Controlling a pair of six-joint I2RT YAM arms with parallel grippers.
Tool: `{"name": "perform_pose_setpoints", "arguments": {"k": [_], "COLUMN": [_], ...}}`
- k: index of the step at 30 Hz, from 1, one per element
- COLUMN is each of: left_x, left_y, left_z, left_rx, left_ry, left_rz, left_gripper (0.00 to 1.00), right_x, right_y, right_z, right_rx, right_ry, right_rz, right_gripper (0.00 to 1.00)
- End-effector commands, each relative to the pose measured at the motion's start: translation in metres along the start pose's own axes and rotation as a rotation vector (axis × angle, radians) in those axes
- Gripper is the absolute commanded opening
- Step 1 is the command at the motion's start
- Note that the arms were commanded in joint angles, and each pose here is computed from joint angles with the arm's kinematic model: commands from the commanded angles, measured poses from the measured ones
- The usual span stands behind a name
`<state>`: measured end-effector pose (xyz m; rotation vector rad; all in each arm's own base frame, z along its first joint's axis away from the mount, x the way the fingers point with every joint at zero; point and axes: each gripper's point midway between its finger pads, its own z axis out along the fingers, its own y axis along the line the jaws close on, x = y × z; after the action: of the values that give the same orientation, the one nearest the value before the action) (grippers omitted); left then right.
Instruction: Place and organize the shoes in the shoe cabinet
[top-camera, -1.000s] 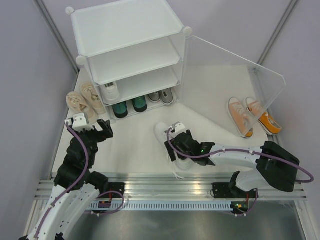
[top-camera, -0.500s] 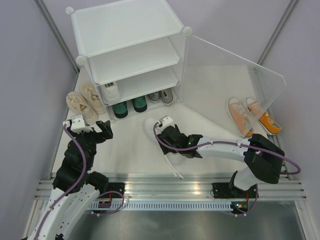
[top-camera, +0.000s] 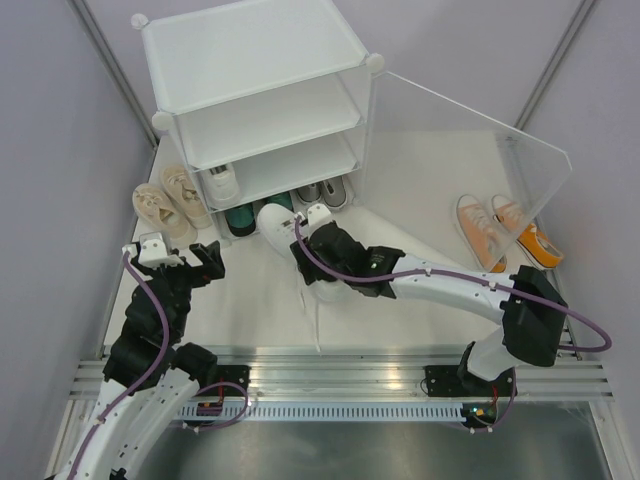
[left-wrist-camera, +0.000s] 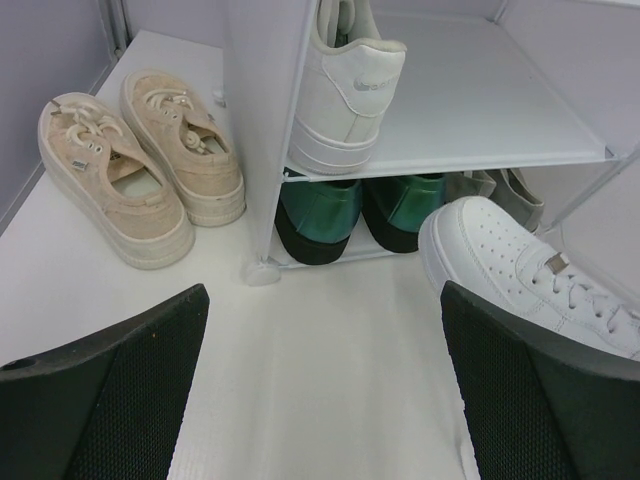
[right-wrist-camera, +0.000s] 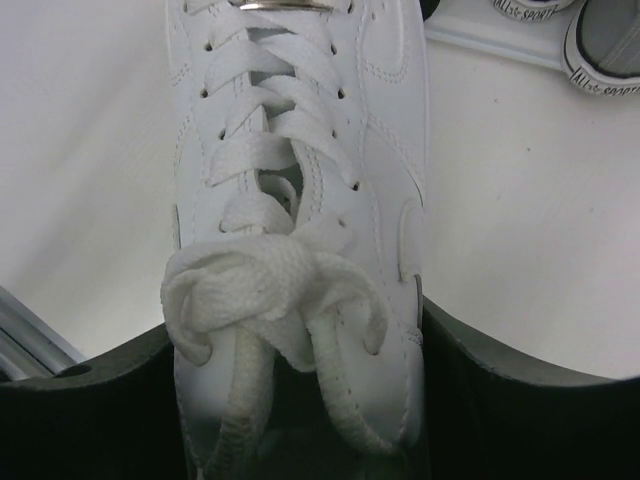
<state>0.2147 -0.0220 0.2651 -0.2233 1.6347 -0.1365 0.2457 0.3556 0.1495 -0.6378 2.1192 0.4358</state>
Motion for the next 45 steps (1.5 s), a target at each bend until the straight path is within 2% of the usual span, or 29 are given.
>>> {"name": "perform_pose_setpoints", "arguments": {"k": [1, 8, 17, 23, 35, 38, 39, 41, 42, 45], "left_x": [-0.010, -0.009, -0.008, -0.008, -0.007, -0.008, -0.008, -0.008, -0.007, -0.008], "left_y": [-0.001, -0.001, -0.004, -0.005, -0.008, -0.008, -0.008, -0.008, -0.008, -0.008], "left_z": [0.001, 0.002, 0.002, 0.002, 0.001, 0.001, 0.001, 0.001, 0.001, 0.000], "left_rx": [0.002, 0.002, 0.014, 0.021, 0.033, 0.036, 0.035, 0.039, 0.038, 0.039], "left_ry": [-0.036, -0.032, -0.028, -0.027, -0.024, -0.028, -0.025, -0.026, -0.025, -0.029], "left_rz": [0.001, 0.005, 0.007, 0.010, 0.009, 0.007, 0.008, 0.008, 0.010, 0.008], "left_gripper": [1.00, 0.99, 1.00, 1.00, 0.99, 0.99, 1.00, 1.00, 1.00, 1.00], "right_x": [-0.091, -0.149, -0.198, -0.214, -0.229, -0.230, -0.228, -0.228, -0.230, -0.232], "right_y": [0.001, -0.013, -0.024, -0.022, -0.032, -0.029, -0.028, -0.024, -0.024, -0.023], "right_z": [-0.009, 0.021, 0.061, 0.080, 0.106, 0.111, 0.113, 0.113, 0.112, 0.109], "right_rx": [0.001, 0.034, 0.083, 0.095, 0.111, 0.092, 0.087, 0.072, 0.069, 0.062], "right_ry": [-0.218, -0.274, -0.313, -0.327, -0.337, -0.333, -0.329, -0.327, -0.331, -0.334], "right_rz": [0.053, 0.080, 0.119, 0.139, 0.167, 0.168, 0.166, 0.164, 0.165, 0.166], "right_gripper": [0.05, 0.05, 0.05, 0.06, 0.15, 0.24, 0.34, 0.45, 0.54, 0.66]}}
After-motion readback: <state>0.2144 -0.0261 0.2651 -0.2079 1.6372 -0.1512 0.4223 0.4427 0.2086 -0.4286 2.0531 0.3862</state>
